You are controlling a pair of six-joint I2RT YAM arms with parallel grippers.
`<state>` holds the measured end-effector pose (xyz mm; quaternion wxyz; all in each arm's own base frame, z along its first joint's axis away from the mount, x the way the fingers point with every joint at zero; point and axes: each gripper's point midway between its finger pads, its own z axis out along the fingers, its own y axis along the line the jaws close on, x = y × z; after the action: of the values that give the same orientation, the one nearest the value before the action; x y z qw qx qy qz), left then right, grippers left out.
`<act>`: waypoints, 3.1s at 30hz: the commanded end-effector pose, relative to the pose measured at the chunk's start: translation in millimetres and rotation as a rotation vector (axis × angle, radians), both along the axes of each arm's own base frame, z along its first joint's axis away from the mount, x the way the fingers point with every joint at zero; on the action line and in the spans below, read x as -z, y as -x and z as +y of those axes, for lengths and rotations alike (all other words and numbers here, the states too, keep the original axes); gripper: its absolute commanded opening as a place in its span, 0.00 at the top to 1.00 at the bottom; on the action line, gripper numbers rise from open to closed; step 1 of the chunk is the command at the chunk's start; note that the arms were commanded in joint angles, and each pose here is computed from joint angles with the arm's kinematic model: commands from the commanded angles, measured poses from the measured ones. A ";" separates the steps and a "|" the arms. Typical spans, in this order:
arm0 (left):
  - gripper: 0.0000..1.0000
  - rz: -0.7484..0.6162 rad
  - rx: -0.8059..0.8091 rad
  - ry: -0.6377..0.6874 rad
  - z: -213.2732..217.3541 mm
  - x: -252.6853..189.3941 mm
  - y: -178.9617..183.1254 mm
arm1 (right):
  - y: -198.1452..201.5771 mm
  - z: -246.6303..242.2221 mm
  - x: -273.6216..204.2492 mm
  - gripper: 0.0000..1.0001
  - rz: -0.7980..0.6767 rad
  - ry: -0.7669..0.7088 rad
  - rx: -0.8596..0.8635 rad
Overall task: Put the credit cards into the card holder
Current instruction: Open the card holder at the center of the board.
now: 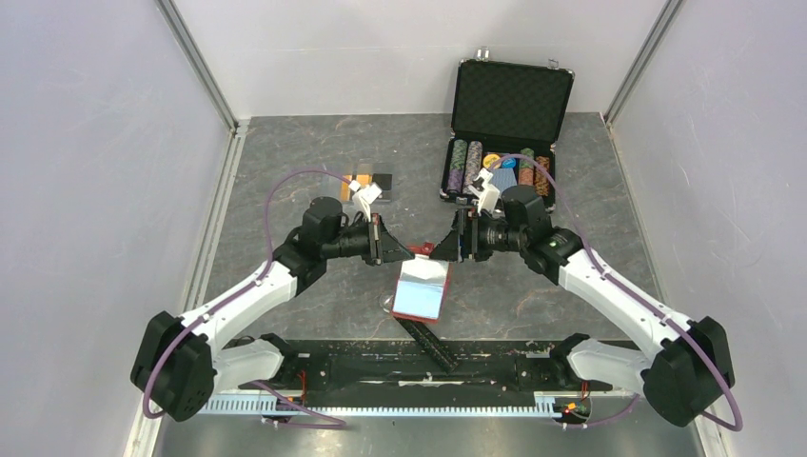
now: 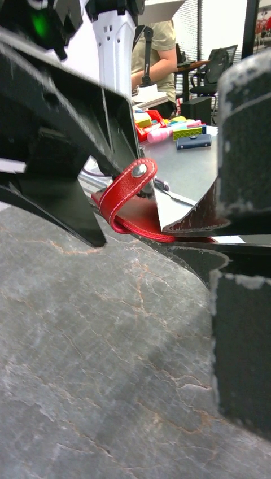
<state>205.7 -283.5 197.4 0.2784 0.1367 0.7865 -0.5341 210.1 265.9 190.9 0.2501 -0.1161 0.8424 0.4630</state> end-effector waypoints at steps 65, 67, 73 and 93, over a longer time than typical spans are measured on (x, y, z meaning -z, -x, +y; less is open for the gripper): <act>0.37 0.263 -0.039 -0.435 -70.4 101.8 22.5 | -39.8 -167.9 98.8 0.04 -0.147 0.443 0.643; 0.41 0.271 -0.038 -0.449 -77.7 106.8 20.9 | -39.7 -157.2 90.9 0.08 -0.157 0.421 0.576; 0.47 0.307 -0.097 -0.550 -79.7 136.8 8.2 | -37.5 -133.9 91.4 0.32 -0.146 0.371 0.437; 0.62 0.366 -0.196 -0.835 -58.1 214.2 -19.1 | -14.9 -144.3 166.8 0.82 0.060 0.534 0.364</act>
<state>219.1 -373.6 19.2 0.1095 0.0726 0.9613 -0.2422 230.2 127.3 27.0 0.2648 -0.0188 0.9454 0.1891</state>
